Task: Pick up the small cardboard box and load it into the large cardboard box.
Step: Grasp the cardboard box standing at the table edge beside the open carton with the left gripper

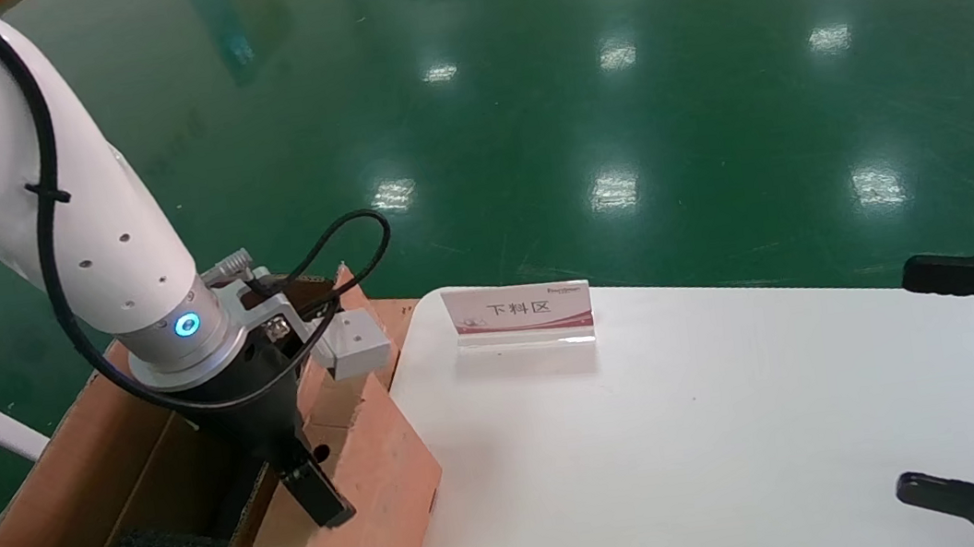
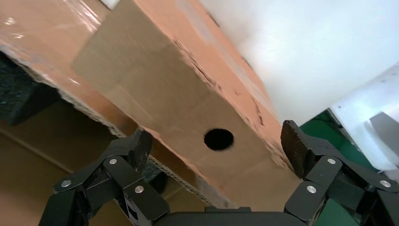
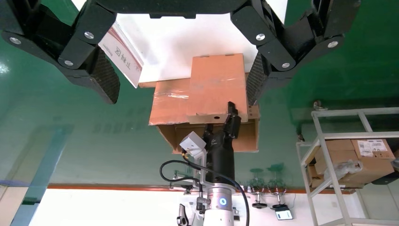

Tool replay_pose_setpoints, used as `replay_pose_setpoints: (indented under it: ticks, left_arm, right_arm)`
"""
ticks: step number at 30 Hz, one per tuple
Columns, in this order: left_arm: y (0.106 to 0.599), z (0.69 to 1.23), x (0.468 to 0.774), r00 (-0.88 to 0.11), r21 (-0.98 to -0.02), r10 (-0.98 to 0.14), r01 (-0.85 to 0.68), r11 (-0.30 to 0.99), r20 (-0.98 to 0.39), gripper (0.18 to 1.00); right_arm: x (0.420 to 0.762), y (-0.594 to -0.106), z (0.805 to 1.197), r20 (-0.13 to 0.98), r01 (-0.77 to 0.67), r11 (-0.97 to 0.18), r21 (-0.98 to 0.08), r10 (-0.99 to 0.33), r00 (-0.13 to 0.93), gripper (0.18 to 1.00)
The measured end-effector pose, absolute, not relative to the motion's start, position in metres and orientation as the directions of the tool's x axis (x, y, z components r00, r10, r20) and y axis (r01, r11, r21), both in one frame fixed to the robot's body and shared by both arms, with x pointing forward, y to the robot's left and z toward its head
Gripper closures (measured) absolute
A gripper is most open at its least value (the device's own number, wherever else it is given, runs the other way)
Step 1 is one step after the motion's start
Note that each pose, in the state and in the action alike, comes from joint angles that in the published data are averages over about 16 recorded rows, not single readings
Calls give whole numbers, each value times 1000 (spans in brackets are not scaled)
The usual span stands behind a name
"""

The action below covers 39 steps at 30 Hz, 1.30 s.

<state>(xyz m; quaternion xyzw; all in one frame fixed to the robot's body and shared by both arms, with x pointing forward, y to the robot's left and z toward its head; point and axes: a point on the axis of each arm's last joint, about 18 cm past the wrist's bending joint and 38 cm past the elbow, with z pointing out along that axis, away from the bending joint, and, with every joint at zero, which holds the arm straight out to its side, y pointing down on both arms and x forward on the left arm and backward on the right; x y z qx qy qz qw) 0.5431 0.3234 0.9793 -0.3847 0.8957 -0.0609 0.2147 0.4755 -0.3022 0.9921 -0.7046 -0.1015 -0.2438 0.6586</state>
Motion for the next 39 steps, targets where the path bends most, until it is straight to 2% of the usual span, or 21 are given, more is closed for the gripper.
replay_pose_setpoints:
  ticks: [24,30,39]
  left_arm:
    - [323,977,547,-610,-276,-712,-659,700,-349,195]
    - [323,977,547,-610,-276,-712,-659,700,-349,230]
    - [323,977,546,-609,-276,-712,-659,699,-348,355]
  right_arm:
    - [476,-302,992,477,464,-112,-879,-179,861,189]
    - [476,-302,992,477,464,-112,-879,-179,861,221]
    - [476,-302,992,477,464,-112,-879,-179,861,335]
